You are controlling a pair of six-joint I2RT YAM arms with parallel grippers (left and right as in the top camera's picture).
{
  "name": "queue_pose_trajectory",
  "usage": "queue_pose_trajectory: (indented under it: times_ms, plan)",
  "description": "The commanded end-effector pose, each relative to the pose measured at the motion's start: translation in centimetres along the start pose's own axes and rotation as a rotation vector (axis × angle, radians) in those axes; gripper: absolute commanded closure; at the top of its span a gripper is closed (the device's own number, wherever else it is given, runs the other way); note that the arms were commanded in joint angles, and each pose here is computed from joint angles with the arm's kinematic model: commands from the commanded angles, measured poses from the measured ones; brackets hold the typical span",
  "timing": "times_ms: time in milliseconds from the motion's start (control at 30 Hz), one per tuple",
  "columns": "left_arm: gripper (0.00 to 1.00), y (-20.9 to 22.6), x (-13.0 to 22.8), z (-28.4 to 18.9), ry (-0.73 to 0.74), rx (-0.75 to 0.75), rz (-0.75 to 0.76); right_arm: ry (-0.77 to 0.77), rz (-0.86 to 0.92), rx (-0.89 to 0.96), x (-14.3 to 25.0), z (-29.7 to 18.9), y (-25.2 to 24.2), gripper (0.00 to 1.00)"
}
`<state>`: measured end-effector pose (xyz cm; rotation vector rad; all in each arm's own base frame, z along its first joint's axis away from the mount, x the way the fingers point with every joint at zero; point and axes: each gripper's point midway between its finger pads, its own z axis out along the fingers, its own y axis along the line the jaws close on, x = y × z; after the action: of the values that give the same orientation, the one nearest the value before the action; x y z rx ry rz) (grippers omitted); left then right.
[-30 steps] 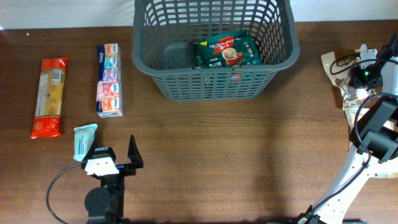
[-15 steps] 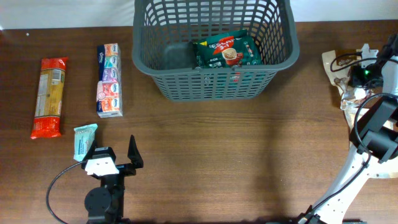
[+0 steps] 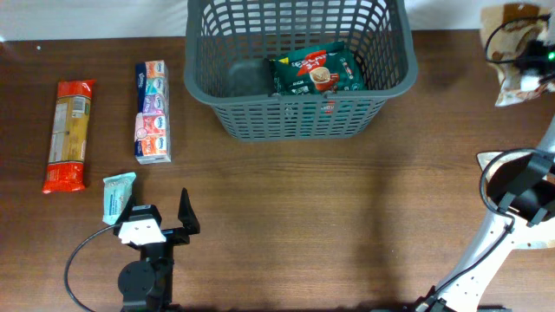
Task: Pack container
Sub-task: 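Lift the pouch and carry it left over the basket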
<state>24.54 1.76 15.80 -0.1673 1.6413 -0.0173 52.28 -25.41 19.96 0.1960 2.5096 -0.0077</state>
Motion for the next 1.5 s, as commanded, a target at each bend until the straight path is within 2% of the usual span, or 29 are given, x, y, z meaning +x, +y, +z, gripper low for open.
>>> queue_pose_trajectory:
  times_ms: [0,133,233,433,600,1000,1233,1467]
  plan:
    - [0.01,0.2,0.0,0.0,-0.005,-0.010,-0.002,-0.143,0.008,-0.076,-3.4,-4.3,2.2,0.96]
    - [0.01,0.2,0.0,0.0,-0.005,-0.010,-0.002,-0.303,-0.036,-0.263,-6.3,-10.3,7.0,0.96]
    - [0.01,0.2,0.0,0.0,-0.005,-0.011,-0.002,-0.366,-0.087,-0.375,-7.3,-13.6,10.6,0.96]
    - [0.01,0.2,0.0,0.0,-0.005,-0.011,-0.002,-0.429,-0.196,-0.449,-8.2,-18.2,17.1,0.96]
    - [0.01,0.2,0.0,0.0,-0.005,-0.011,-0.002,-0.437,-0.279,-0.528,-7.9,-20.0,23.1,0.96]
    - [0.01,0.2,0.0,0.0,-0.005,-0.010,-0.002,-0.374,-0.438,-0.695,-5.1,-20.9,35.3,0.96]
    - [0.01,0.2,0.0,0.0,-0.005,-0.011,-0.002,-0.326,-0.500,-0.606,-3.8,-18.9,38.6,0.97]
    - [0.01,0.2,0.0,0.0,-0.005,-0.010,-0.002,-0.234,-0.532,-0.577,-2.8,-13.3,40.5,0.97]
